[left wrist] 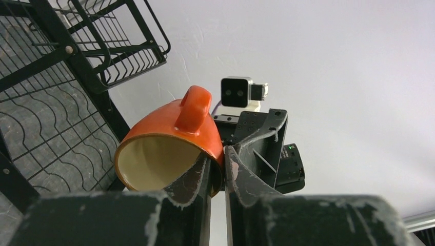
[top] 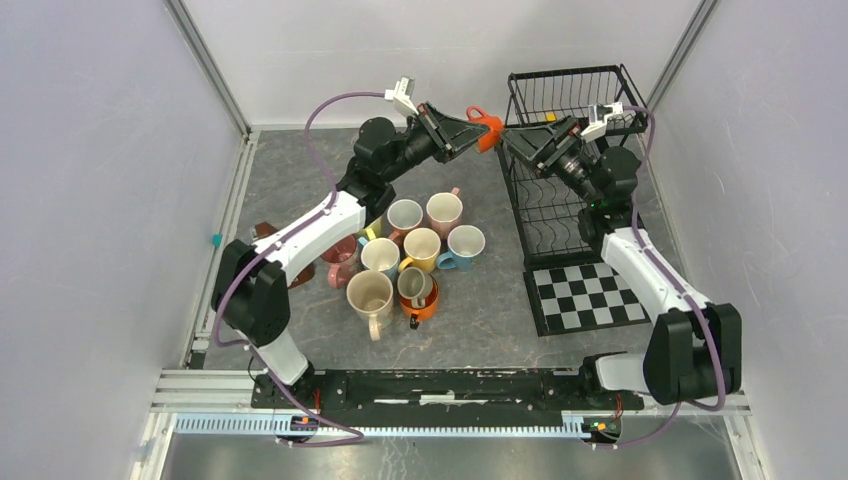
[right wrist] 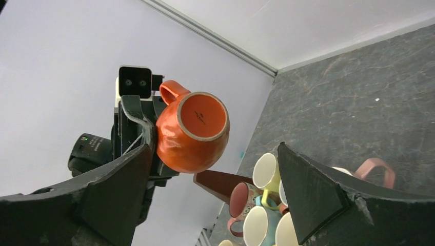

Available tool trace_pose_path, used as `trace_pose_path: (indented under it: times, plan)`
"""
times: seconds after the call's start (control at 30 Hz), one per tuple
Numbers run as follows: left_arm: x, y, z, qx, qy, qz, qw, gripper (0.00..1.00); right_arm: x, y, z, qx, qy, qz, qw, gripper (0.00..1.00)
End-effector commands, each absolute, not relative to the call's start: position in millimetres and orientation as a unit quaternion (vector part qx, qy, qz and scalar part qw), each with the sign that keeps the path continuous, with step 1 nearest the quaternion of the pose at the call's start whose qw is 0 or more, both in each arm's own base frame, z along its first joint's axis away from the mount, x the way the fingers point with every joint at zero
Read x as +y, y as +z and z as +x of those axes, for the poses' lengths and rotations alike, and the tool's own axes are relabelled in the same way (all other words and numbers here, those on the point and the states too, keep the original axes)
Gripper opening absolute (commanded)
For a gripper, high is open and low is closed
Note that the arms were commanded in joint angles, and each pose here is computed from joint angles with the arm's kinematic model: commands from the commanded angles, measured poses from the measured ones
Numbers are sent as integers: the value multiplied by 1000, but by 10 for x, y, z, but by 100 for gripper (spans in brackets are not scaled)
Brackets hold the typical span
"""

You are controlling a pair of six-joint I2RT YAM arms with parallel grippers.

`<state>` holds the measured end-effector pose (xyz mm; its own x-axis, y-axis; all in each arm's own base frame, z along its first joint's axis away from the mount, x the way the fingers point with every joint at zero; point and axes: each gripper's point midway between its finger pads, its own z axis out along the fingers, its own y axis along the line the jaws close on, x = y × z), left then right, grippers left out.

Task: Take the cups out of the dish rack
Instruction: Place the cup into the cup.

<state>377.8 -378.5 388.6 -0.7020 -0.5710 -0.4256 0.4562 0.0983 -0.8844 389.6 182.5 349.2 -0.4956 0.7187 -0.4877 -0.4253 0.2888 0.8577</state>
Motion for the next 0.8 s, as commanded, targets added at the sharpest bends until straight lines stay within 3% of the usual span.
trace_pose_path:
  times: [0.0, 0.77]
  plan:
    - [-3586, 4307, 3616, 608, -666, -37, 431, 2, 1724, 3597, 3774, 638, 546, 97, 535, 98]
    - [-3040, 3701, 3111, 751, -510, -22, 419, 2, 1382, 2896, 3225, 718, 394, 57, 571, 98]
